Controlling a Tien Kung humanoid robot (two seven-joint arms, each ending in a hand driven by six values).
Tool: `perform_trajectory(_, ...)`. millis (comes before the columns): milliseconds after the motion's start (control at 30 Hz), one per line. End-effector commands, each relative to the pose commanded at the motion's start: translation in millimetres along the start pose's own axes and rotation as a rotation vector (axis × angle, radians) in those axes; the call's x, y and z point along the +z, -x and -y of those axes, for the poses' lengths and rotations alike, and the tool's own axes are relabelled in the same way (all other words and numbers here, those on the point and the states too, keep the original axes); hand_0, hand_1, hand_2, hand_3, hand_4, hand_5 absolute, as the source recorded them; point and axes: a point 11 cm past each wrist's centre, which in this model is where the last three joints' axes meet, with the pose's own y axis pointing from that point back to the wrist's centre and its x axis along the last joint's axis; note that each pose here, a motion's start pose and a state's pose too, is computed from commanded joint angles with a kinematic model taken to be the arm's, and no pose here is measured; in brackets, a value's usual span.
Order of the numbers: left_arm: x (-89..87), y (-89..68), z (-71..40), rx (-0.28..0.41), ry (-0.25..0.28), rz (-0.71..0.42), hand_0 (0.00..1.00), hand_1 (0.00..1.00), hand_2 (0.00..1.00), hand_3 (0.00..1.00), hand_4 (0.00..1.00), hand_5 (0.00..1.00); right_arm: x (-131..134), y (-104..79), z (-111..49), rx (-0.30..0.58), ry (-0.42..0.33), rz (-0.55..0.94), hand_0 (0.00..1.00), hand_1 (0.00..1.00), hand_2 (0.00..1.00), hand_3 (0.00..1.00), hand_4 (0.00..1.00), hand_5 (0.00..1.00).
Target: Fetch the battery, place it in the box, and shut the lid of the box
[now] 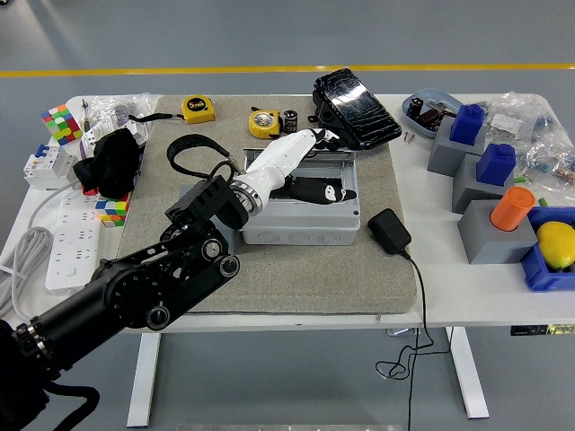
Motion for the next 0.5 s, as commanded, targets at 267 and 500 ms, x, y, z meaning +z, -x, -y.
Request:
perform_trajectory(267, -10.7, 7.3, -7.5, -0.018, -0.021, -0.007, 0.743, 0.757, 0.722, 0.732, 0.998, 0.399, 1, 0.5, 0.0, -0.001, 0.001, 0.002, 0.566, 0.595, 0.568, 0.542, 0.917, 0.469)
perform_trajectory(500, -15.2, 8.7, -14.9, -0.018, -0.026, -0.030, 0.740, 0.754, 0.721, 0.730, 0.998, 0.420, 2, 1.4, 0.1, -0.003, 0.000, 0.009, 0.566, 0.595, 0.568, 0.542, 0.918, 0.470)
